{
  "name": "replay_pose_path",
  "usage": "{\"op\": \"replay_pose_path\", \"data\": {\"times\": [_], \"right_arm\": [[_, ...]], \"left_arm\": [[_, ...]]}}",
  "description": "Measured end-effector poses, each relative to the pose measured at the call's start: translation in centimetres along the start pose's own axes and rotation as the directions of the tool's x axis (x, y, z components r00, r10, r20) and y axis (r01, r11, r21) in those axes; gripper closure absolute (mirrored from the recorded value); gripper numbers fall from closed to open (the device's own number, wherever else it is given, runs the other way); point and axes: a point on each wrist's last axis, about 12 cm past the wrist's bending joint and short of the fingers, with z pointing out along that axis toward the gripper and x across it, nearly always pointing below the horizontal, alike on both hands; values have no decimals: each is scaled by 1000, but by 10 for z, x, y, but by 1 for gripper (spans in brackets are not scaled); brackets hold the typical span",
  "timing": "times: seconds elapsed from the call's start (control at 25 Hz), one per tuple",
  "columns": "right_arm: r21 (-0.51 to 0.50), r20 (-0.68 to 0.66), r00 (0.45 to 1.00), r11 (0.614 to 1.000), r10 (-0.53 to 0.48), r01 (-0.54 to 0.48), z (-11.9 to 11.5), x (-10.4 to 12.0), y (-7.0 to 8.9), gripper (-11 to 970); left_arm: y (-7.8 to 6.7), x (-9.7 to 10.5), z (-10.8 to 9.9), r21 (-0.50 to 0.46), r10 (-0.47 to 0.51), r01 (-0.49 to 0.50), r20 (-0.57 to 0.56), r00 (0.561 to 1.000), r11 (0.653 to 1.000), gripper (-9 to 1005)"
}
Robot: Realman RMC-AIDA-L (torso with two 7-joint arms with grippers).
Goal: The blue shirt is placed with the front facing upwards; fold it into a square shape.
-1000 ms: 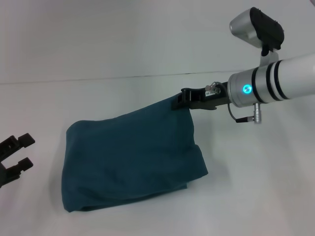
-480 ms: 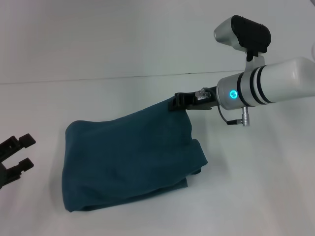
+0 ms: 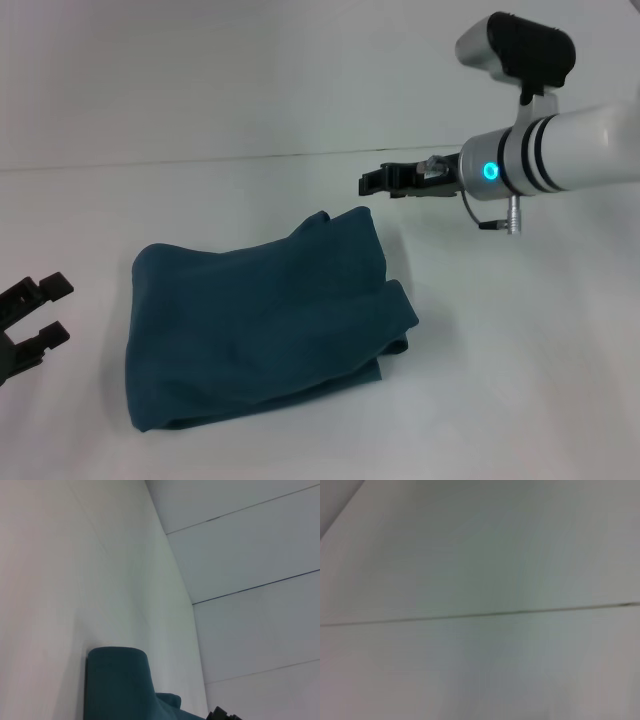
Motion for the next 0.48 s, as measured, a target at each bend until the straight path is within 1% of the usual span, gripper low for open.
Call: {"op": "replay_pose_path", "data": {"times": [0.12, 0.24, 0.32, 0.36, 0.48], "right_arm": [[-11, -16, 1000, 1000, 0, 0, -5, -5, -1, 531], [-55, -66, 998, 998, 6, -9, -13, -9, 0, 456], [-106, -108, 994, 994, 19, -30, -21, -9, 0, 407], [-140, -127, 991, 989, 29, -47, -26, -9, 0, 397], [-272, -182, 981, 956, 63, -112, -43, -3, -3, 368]], "left_arm": [[0, 0, 0, 3, 0, 0, 0, 1000, 1000, 59], [-1, 0, 0, 4, 1, -1, -1, 1000, 1000, 60], [-1, 0, 0, 4, 1, -1, -2, 1000, 1000, 60], [0, 0, 0, 4, 1, -1, -2, 1000, 1000, 60], [0, 0, -2, 2, -1, 1, 3, 1000, 1000, 59]]}}
